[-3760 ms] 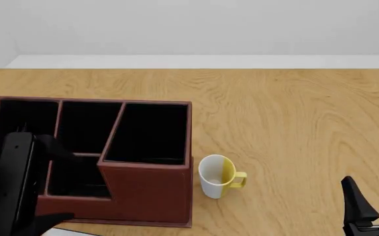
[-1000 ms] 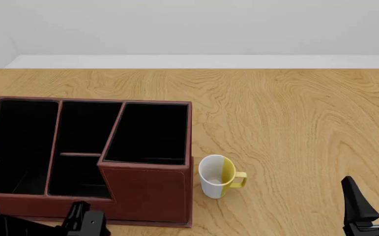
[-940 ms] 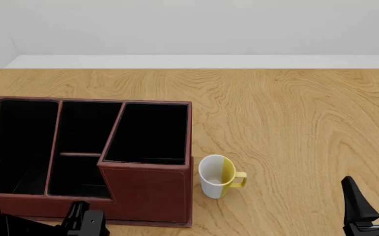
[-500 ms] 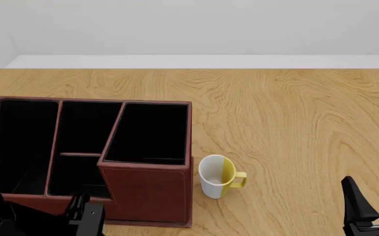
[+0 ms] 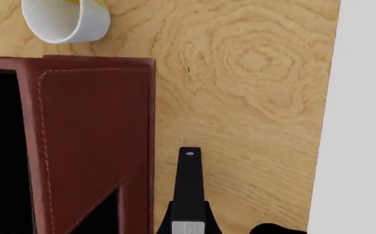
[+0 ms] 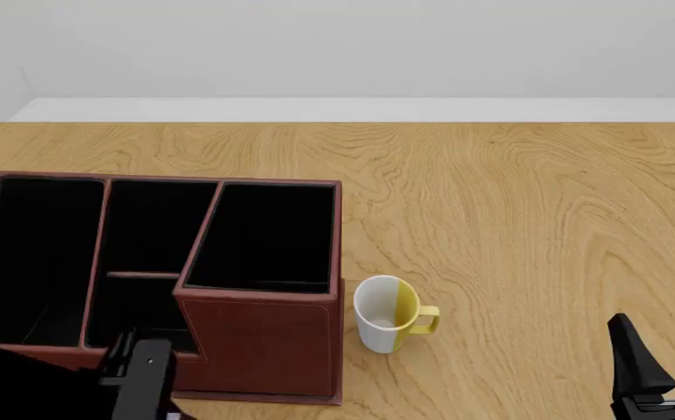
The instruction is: Pick up the book and place it in the front compartment of the caddy.
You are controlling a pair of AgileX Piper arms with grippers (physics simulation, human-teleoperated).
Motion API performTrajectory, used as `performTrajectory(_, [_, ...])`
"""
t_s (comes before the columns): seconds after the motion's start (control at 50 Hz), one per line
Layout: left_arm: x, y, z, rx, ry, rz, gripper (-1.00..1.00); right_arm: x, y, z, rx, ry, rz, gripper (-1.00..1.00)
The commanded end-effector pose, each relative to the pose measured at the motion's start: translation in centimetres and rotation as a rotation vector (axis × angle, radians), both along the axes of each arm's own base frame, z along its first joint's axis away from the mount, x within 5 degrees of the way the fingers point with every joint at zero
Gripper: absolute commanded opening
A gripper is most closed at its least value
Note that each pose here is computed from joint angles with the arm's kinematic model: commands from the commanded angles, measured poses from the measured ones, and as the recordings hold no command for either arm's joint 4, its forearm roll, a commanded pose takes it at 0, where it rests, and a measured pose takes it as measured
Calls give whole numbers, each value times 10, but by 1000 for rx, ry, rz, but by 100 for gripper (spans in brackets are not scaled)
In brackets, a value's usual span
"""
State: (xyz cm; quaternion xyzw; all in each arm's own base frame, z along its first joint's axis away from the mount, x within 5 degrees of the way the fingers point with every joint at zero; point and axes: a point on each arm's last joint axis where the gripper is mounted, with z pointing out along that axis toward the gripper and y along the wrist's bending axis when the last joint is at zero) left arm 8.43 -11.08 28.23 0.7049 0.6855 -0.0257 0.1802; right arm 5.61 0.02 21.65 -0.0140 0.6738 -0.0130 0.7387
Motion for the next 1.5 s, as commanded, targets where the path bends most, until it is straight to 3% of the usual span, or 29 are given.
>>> performTrajectory(0.02, [-20, -10, 46, -99, -6, -33, -100, 0, 0, 0, 0, 0, 0, 100])
performTrajectory(0.24, [-48, -34, 86, -243, 65, -60, -100, 0, 0, 0, 0, 0, 0, 100])
performTrajectory(0.28, [-57, -37, 102, -302, 88, -64, -100, 0, 0, 0, 0, 0, 0, 100])
performTrajectory(0.54, [-74, -30, 167, -538, 127, -94, -100, 0, 0, 0, 0, 0, 0, 100])
performTrajectory(0.58, [-71, -23, 179, -580, 89, -112, -100, 0, 0, 0, 0, 0, 0, 100])
performTrajectory(0.76, [-71, -10, 203, -667, 48, -140, -100, 0, 0, 0, 0, 0, 0, 100])
performTrajectory(0.92, [-70, 12, 239, -803, -18, -153, -100, 0, 0, 0, 0, 0, 0, 100])
performTrajectory(1.12, [-72, 33, 266, -908, -80, -181, -100, 0, 0, 0, 0, 0, 0, 100])
performTrajectory(1.36, [-70, 45, 274, -931, -170, -173, -100, 0, 0, 0, 0, 0, 0, 100])
performTrajectory(1.38, [-67, 47, 273, -912, -229, -159, -100, 0, 0, 0, 0, 0, 0, 100])
performTrajectory(1.44, [-64, 47, 267, -875, -273, -157, -100, 0, 0, 0, 0, 0, 0, 100])
performTrajectory(1.46, [-61, 53, 268, -853, -354, -141, -100, 0, 0, 0, 0, 0, 0, 100])
performTrajectory(1.48, [-61, 50, 269, -866, -319, -124, -100, 0, 0, 0, 0, 0, 0, 100])
performTrajectory(1.5, [-59, 52, 261, -814, -384, -134, -100, 0, 0, 0, 0, 0, 0, 100])
